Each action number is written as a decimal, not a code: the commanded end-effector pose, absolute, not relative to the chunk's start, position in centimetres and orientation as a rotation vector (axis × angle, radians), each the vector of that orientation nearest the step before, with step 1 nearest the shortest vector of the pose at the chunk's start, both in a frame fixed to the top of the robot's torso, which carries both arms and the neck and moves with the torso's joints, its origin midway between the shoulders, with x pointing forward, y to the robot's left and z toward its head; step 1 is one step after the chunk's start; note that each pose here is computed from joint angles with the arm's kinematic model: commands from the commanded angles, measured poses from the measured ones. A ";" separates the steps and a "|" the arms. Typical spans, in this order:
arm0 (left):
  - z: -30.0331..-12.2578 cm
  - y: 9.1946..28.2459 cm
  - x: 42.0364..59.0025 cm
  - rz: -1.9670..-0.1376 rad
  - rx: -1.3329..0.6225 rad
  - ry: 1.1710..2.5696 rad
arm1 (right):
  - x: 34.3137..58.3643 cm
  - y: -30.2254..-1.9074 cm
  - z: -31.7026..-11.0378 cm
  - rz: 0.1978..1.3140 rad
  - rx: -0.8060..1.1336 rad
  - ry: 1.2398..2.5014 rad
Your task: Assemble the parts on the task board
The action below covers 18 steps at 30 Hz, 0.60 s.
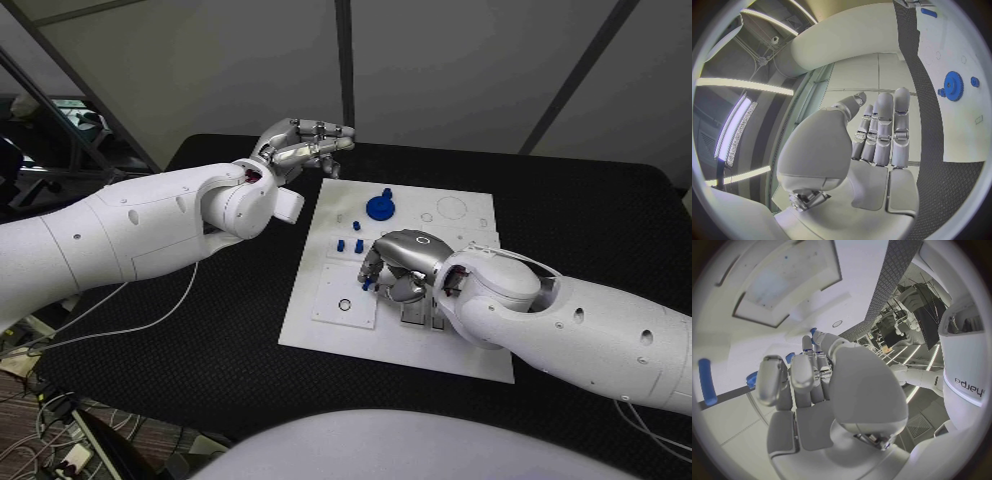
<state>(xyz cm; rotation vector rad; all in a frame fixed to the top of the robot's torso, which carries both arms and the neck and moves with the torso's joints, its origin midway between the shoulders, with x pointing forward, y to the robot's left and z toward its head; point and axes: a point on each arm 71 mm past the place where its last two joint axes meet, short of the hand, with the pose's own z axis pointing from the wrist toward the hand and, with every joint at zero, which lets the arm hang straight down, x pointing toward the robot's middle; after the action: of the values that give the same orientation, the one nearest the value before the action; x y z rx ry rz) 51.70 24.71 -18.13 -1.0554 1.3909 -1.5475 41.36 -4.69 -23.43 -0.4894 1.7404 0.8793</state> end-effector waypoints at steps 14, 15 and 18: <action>-18.0 24.4 51.7 -1.571 -1.050 1.394 | 40.6 -4.0 -24.4 0.848 -0.540 1.772; -18.0 24.4 51.7 -1.571 -1.050 1.394 | 40.6 -4.1 -24.4 0.846 -0.540 1.773; -18.0 24.5 51.7 -1.571 -1.050 1.395 | 40.7 -4.2 -24.4 0.844 -0.532 1.767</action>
<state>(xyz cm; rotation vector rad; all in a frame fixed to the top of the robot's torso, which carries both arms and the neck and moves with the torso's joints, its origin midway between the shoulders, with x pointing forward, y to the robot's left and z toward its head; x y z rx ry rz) 51.73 24.59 -18.15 -1.0548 1.3952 -1.5528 40.86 -4.04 -23.90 -0.5193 1.7454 0.8649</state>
